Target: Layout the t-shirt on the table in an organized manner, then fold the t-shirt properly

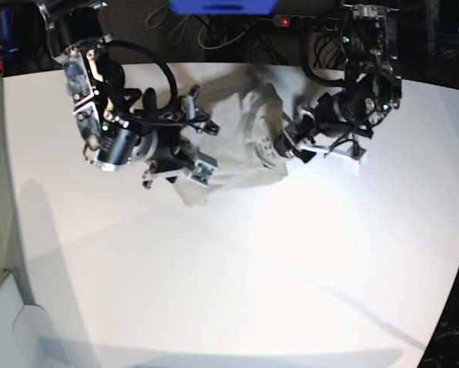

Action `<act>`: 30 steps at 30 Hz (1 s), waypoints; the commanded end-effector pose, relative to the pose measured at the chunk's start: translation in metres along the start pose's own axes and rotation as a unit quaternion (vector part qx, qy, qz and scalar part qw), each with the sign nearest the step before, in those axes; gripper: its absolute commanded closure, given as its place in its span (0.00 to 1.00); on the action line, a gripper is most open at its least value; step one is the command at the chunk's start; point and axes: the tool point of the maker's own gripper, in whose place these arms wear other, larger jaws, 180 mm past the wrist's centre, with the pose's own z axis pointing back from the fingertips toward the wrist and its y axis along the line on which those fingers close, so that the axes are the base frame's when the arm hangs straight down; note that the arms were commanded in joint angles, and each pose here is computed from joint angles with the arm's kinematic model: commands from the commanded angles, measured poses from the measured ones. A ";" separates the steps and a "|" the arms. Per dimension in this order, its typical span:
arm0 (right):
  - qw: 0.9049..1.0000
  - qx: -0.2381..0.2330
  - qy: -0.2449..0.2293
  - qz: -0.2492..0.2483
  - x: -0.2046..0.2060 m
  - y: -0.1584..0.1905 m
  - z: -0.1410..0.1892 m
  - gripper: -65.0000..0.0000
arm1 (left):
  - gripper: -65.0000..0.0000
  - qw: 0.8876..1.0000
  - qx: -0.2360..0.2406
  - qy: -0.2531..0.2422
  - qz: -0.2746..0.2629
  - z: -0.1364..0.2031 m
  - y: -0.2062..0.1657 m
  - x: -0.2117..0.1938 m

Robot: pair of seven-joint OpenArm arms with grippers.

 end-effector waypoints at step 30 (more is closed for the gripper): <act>0.999 -0.049 -0.022 -0.001 0.010 -0.040 0.022 0.46 | 1.00 0.994 -0.023 -0.083 -0.073 -0.007 -0.053 0.063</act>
